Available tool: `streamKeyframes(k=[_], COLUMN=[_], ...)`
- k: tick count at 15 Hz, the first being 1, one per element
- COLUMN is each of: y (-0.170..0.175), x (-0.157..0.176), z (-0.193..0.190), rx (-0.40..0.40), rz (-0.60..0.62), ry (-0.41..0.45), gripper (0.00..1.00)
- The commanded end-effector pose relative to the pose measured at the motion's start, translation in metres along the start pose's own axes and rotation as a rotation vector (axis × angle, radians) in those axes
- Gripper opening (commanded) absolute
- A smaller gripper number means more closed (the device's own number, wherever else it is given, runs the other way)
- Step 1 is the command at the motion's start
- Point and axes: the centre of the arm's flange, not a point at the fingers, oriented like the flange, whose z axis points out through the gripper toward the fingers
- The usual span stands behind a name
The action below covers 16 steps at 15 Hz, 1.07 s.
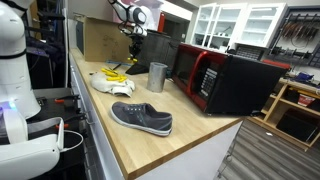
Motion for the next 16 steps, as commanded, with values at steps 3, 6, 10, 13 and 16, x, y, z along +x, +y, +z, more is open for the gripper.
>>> streamKeyframes(k=[3,6,10,13,16], y=[-0.0023,-0.0027,-0.0020,-0.0014,-0.0018], x=[0.0050,0.0075,0.0085,0.0083,0.0071], z=[0.0075,0.0133,0.0146,0.0125,0.0113], rx=[0.000,-0.008,-0.005,0.004,0.023], rz=[0.043,0.047,0.051,0.050,0.043], ry=[-0.015,-0.015,-0.005,-0.001,0.012], gripper=[0.49,0.71,0.99,0.98,0.65])
